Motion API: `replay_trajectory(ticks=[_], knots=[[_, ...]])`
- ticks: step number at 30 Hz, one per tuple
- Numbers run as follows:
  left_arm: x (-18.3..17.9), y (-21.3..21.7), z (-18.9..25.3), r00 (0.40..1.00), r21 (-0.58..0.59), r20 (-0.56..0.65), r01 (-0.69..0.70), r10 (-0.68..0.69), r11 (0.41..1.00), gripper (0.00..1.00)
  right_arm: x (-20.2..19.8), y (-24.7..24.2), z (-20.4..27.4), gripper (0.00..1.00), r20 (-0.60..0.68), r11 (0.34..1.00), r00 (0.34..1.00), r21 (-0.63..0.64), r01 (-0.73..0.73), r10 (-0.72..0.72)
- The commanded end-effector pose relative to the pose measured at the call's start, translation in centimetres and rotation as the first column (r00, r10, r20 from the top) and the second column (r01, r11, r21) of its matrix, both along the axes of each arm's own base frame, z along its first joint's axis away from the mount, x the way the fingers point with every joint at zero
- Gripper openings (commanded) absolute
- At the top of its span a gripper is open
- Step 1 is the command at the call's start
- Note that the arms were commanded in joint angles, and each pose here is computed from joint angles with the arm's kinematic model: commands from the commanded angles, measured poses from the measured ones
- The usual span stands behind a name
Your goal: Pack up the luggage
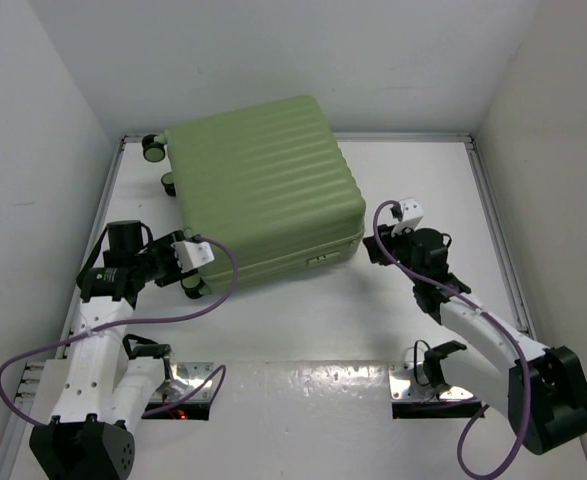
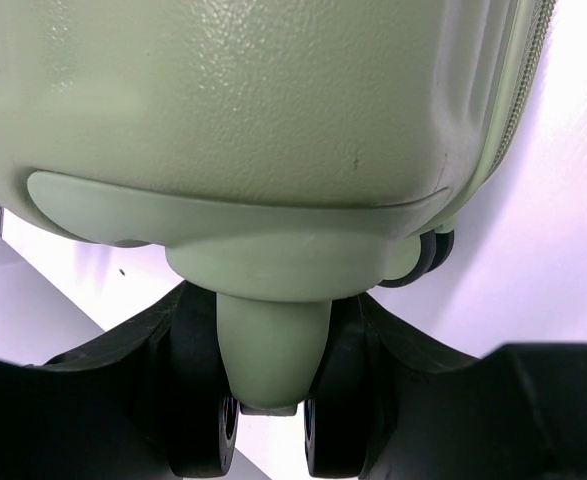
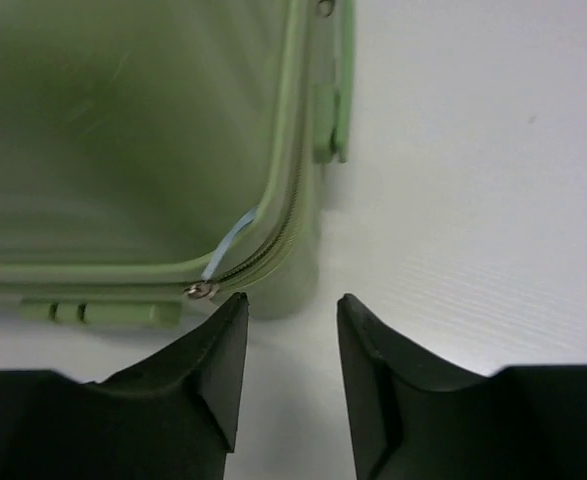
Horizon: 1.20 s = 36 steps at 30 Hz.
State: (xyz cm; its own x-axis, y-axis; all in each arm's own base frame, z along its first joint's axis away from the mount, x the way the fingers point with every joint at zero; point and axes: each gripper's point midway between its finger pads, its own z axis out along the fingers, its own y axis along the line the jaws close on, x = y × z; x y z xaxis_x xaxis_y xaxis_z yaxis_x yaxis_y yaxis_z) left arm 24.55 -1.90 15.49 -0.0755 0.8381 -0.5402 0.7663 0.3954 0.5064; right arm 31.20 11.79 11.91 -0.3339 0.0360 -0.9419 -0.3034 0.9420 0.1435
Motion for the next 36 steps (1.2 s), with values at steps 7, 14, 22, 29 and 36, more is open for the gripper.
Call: replay_trajectory(ticks=[7, 14, 22, 29, 36], knots=[[-0.2, 3.6, -2.3, 0.977, 0.051, -0.068, -0.197, 0.200, 0.979, 0.00, -0.7, 3.4, 1.2, 0.54, -0.008, 0.993, 0.994, 0.042, -0.106, 0.107], [-0.2, 3.4, -2.1, 0.979, 0.044, -0.059, -0.192, 0.194, 0.980, 0.00, 0.3, 3.6, 0.6, 0.61, -0.078, 1.000, 0.997, -0.022, -0.014, 0.012], [-0.2, 3.4, -2.1, 0.981, 0.049, -0.056, -0.185, 0.188, 0.981, 0.00, 2.7, 3.4, 0.4, 0.53, -0.065, 0.996, 0.997, -0.084, 0.023, -0.029], [-0.5, 3.4, -2.8, 0.981, 0.056, -0.071, -0.178, 0.182, 0.982, 0.00, 2.6, 3.6, 1.3, 0.44, -0.013, 0.996, 0.998, -0.067, -0.066, 0.065], [-0.3, 3.5, -2.7, 0.983, 0.061, -0.059, -0.172, 0.176, 0.983, 0.00, 2.5, 1.7, 1.3, 0.35, 0.006, 0.993, 0.996, -0.076, -0.088, 0.089]])
